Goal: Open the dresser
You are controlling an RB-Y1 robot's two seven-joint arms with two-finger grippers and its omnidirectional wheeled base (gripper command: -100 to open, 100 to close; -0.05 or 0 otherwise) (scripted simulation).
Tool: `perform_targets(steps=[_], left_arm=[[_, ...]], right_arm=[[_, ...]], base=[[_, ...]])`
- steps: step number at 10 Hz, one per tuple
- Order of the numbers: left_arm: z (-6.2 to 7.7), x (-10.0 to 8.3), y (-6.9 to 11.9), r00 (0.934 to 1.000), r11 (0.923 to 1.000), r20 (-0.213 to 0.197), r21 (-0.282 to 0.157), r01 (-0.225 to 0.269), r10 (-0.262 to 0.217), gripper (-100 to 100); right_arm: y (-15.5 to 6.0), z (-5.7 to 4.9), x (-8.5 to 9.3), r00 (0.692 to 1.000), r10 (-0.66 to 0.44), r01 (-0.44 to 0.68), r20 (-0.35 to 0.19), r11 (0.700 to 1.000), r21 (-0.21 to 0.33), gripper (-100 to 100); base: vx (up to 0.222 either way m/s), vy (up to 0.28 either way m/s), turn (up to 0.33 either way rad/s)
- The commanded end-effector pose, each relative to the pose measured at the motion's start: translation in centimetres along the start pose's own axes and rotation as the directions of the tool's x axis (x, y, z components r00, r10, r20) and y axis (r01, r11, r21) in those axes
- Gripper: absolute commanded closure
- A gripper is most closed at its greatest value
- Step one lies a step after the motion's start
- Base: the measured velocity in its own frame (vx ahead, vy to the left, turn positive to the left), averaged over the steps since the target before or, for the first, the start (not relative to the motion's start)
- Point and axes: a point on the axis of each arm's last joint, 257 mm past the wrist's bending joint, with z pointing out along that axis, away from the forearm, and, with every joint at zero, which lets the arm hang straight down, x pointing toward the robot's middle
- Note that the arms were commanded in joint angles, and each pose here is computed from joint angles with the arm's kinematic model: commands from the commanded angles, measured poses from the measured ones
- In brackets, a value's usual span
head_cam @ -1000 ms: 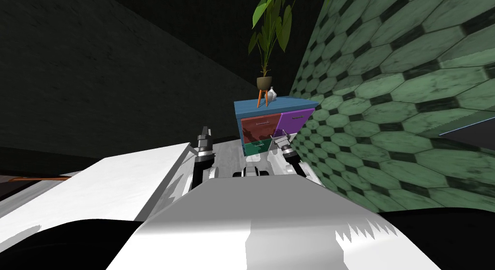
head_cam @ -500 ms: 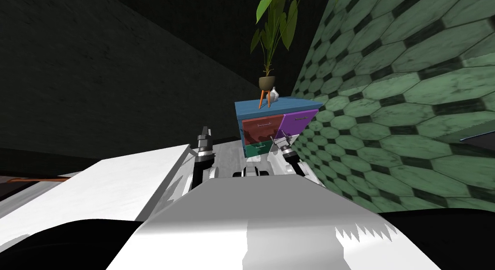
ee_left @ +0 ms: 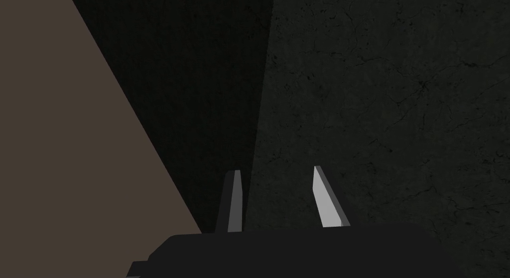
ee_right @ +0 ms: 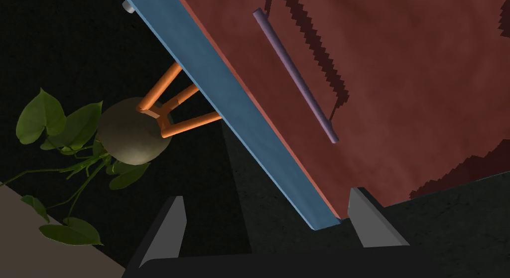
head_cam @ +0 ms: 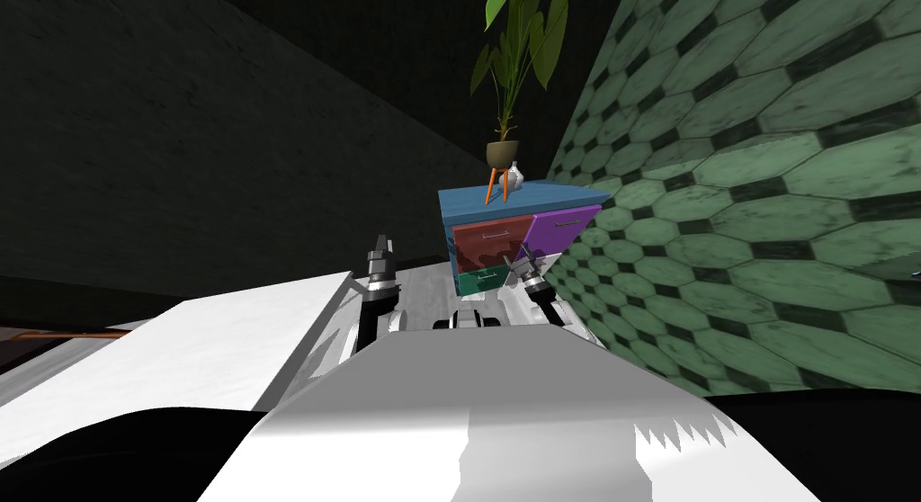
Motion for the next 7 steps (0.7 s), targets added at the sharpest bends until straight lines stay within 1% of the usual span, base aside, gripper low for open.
perform_targets(steps=[1,2,3,4,6,7], left_arm=[[0.0,0.0,0.0,1.0000,1.0000,0.000,0.000,0.000,0.000,0],[0.0,0.0,0.0,1.0000,1.0000,0.000,0.000,0.000,0.000,0],[0.0,0.0,0.0,1.0000,1.0000,0.000,0.000,0.000,0.000,0],[0.0,0.0,0.0,1.0000,1.0000,0.000,0.000,0.000,0.000,0],[0.0,0.0,0.0,1.0000,1.0000,0.000,0.000,0.000,0.000,0],[0.0,0.0,0.0,1.0000,1.0000,0.000,0.000,0.000,0.000,0]], right_arm=[[0.8,0.1,0.7,0.996,-0.091,0.091,-0.012,0.996,-0.016,-100],[0.8,0.1,0.7,0.994,-0.108,0.108,-0.012,0.994,-0.016,-100],[1.3,0.1,1.1,0.989,-0.149,0.148,-0.019,0.989,-0.025,-100],[1.3,0.1,1.1,0.987,-0.160,0.159,-0.019,0.987,-0.025,-100],[2.3,0.2,1.8,0.973,-0.227,0.226,-0.033,0.973,-0.039,-100],[2.3,0.2,1.8,0.970,-0.242,0.241,-0.032,0.970,-0.040,-100]], base=[[0.086,0.017,0.023],[0.065,0.007,0.014],[0.060,0.011,0.024],[0.057,0.014,0.011],[0.082,0.013,0.027],[0.081,0.005,0.016]])
